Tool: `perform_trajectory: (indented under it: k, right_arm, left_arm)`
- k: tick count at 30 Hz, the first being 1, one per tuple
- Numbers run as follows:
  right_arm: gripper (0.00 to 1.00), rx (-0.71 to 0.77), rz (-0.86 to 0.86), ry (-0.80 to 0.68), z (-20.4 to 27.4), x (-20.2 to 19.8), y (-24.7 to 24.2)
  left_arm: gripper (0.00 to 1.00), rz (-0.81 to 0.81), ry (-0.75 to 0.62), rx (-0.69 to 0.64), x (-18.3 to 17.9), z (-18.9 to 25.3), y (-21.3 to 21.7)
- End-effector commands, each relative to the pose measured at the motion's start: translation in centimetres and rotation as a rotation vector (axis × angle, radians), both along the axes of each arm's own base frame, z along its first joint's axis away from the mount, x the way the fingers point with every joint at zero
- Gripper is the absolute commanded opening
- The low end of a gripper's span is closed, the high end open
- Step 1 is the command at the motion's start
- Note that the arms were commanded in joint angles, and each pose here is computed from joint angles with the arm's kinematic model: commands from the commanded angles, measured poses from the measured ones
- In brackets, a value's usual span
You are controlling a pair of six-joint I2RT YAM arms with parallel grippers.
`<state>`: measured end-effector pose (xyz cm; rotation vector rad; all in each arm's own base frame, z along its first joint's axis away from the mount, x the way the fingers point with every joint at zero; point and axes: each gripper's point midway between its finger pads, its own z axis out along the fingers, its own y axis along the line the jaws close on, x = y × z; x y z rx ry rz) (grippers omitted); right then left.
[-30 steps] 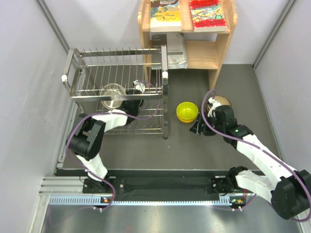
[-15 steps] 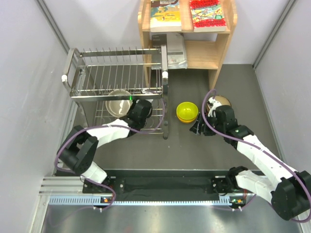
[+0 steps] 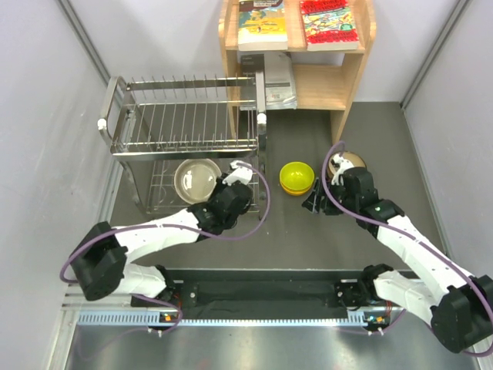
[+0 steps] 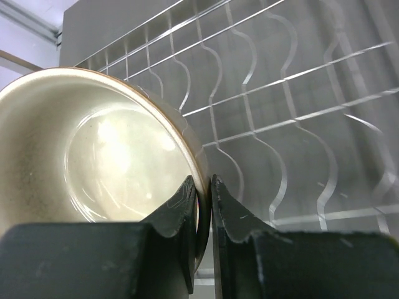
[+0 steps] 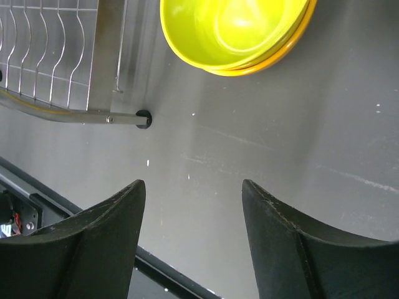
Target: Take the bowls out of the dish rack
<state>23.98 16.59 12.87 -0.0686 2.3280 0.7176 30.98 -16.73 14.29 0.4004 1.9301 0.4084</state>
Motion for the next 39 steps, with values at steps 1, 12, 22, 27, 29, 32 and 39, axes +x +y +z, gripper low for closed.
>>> perform_trajectory:
  k: [1, 12, 22, 27, 29, 32, 39]
  right_arm:
    - [0.64, 0.017, -0.023, -0.105, 3.9, 1.3, 0.0]
    - [0.65, 0.002, -0.098, -0.193, 7.2, 2.9, -0.9]
    - [0.65, -0.042, -0.132, -0.217, 7.7, 3.3, -1.9]
    - [0.65, -0.051, -0.137, -0.218, 7.3, 3.2, -2.1]
    - [0.65, -0.054, -0.140, -0.217, 7.1, 3.2, -2.3]
    - [0.65, -0.063, -0.153, -0.224, 7.3, 3.3, -2.6]
    - [0.76, -0.066, -0.200, -0.255, 9.0, 3.2, -3.8]
  left_arm:
    - [0.00, 0.037, -0.098, -0.104, -1.7, 3.9, -0.5]
    - [0.00, -0.245, 0.050, -0.115, -9.1, 1.9, -10.1]
    - [0.00, -0.416, 0.134, -0.109, -14.8, 0.6, -17.8]
    - [0.00, -0.452, 0.153, -0.061, -16.8, 0.6, -19.5]
    - [0.00, -0.480, 0.175, -0.069, -17.7, 0.6, -20.0]
    - [0.00, -0.549, 0.172, -0.101, -19.0, 1.3, -21.4]
    - [0.00, -0.636, 0.086, -0.065, -17.8, 2.4, -25.2]
